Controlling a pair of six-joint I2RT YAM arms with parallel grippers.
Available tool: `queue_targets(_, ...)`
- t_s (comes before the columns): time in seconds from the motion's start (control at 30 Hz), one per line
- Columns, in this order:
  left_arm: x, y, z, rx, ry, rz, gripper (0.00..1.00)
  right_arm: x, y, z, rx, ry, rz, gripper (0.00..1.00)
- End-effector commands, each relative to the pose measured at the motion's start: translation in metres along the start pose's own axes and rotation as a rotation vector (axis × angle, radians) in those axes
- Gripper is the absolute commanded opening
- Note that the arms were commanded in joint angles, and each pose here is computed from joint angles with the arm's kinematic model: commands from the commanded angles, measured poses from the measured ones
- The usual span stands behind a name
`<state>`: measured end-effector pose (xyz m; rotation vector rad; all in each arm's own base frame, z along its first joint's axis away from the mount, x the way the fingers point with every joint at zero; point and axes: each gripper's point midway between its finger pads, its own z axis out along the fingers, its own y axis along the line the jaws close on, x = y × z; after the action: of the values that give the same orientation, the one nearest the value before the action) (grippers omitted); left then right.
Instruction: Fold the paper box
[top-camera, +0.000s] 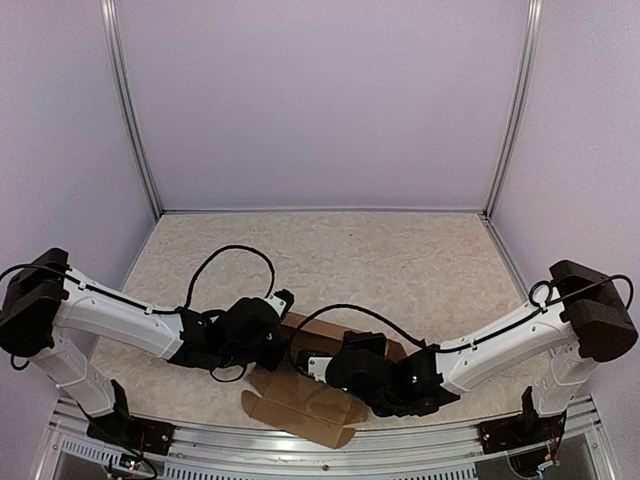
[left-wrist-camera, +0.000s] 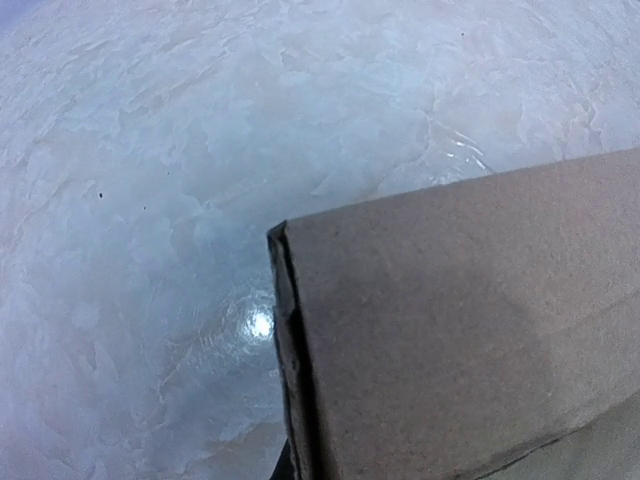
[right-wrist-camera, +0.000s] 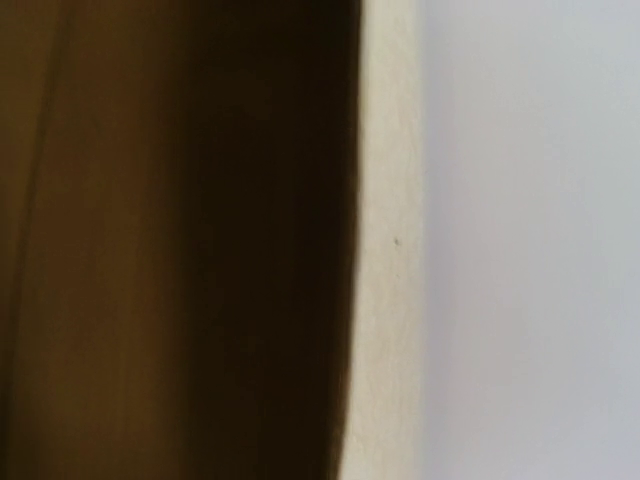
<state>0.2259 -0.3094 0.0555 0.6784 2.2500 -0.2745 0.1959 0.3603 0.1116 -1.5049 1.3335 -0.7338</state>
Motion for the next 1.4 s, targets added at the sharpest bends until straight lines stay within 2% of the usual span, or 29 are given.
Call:
queue_targets(0.0, -0.027, -0.017, 0.000, 0.024, -0.049, 0.039, 0.00, -0.015, -0.002, -0.016, -0.121, -0.070, 0.123, 0.17)
queue_targets(0.1, -0.033, -0.019, 0.001, 0.017, -0.053, 0.067, 0.00, -0.022, -0.003, -0.024, -0.217, -0.119, 0.209, 0.28)
queue_targets(0.2, -0.040, -0.020, 0.004, 0.004, -0.058, 0.105, 0.00, -0.027, -0.010, -0.037, -0.310, -0.183, 0.312, 0.46)
queue_targets(0.23, -0.043, -0.023, 0.006, 0.009, -0.059, 0.121, 0.00, -0.028, -0.014, -0.042, -0.334, -0.202, 0.349, 0.49)
queue_targets(0.37, -0.051, -0.033, 0.016, 0.048, -0.067, 0.185, 0.00, -0.024, -0.044, -0.062, -0.400, -0.283, 0.501, 0.56)
queue_targets(0.53, -0.068, -0.038, 0.025, 0.081, -0.085, 0.219, 0.00, -0.007, -0.074, -0.073, -0.460, -0.327, 0.682, 0.57)
queue_targets(0.63, -0.076, -0.043, 0.028, 0.148, -0.099, 0.235, 0.00, 0.009, -0.090, -0.065, -0.451, -0.291, 0.849, 0.56)
queue_targets(0.73, -0.085, -0.050, 0.027, 0.194, -0.142, 0.259, 0.00, 0.026, -0.095, -0.047, -0.489, -0.230, 1.022, 0.53)
queue_targets(0.87, -0.091, -0.059, 0.023, 0.269, -0.183, 0.261, 0.00, 0.036, -0.094, -0.024, -0.533, -0.181, 1.175, 0.41)
queue_targets(0.97, -0.092, -0.060, 0.024, 0.290, -0.204, 0.276, 0.00, 0.031, -0.096, -0.014, -0.574, -0.213, 1.242, 0.19)
queue_targets(1.03, -0.092, -0.060, 0.027, 0.295, -0.207, 0.269, 0.00, 0.027, -0.095, -0.006, -0.603, -0.227, 1.278, 0.00)
queue_targets(1.37, -0.080, -0.065, 0.053, 0.300, -0.180, 0.265, 0.00, 0.016, -0.082, 0.029, -0.633, -0.251, 1.407, 0.00)
